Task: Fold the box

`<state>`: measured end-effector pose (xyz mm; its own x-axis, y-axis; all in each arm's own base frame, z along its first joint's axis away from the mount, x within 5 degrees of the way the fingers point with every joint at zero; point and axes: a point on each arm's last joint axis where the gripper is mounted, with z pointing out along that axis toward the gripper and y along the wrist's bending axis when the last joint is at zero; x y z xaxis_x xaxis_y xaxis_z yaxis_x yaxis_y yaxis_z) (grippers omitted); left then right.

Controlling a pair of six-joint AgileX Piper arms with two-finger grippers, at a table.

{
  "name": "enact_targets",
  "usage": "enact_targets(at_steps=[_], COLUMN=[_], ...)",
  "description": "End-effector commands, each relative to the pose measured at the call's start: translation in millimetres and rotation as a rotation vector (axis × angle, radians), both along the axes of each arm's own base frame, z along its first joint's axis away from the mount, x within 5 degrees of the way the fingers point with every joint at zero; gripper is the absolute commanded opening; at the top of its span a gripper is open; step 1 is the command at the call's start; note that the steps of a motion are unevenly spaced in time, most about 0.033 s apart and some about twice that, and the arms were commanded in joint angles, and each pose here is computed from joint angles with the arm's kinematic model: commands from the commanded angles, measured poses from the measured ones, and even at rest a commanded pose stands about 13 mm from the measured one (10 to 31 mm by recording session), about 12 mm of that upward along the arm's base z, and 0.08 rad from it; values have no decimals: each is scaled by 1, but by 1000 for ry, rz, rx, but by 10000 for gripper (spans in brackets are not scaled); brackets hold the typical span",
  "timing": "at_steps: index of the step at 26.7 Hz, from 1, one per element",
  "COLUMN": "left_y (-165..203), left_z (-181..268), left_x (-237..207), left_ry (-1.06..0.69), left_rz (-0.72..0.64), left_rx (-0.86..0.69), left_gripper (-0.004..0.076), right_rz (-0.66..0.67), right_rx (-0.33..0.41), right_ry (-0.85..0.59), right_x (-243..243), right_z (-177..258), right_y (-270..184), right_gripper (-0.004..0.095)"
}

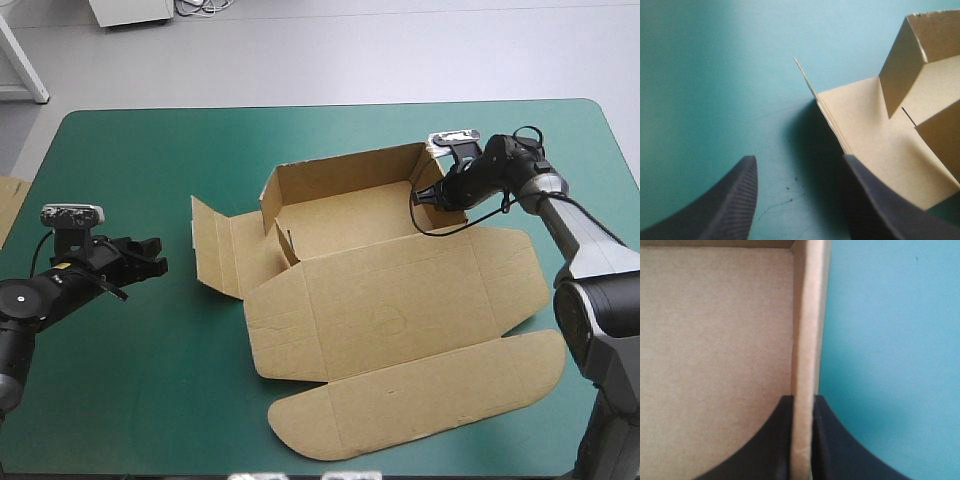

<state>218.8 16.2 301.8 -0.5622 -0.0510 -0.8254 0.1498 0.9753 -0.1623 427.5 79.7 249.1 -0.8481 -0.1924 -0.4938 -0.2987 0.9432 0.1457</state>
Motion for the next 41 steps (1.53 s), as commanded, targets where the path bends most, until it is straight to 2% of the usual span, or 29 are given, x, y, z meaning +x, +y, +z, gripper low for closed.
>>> enact_targets(at_steps=[1,6,10,16,24,30,33,41], left_y=[-1,-1,-1,1,9,10,4,-25], left_z=[14,24,32,31,29,-6,-15,-16], left_x=[1,-5,-12,-11,-1,27,37,50], left_ry=[-59,-116,-165,-161,-184,-27,-6,-73], left_rz=[18,41,53,58,137,113,51,-254], left_rx=[-19,-10,22,51,22,-86,-173,-538], left_gripper=[366,342,270,265,264,255,255,238], right_rz=[-9,-94,-134,-147,-80,-45,-34,-27], right_rx=[25,61,225,306,276,285,280,290], right_ry=[-86,-102,-148,-242,-262,-365,-372,-355], right_x=[-2,-6,-12,-28,-55,-78,-84,-88], right_z=[28,41,70,105,133,165,171,172], right_y=[1,-6,-36,-67,-74,-70,-69,-68], right_gripper=[-17,-17,-17,-17,-17,-17,-17,-17])
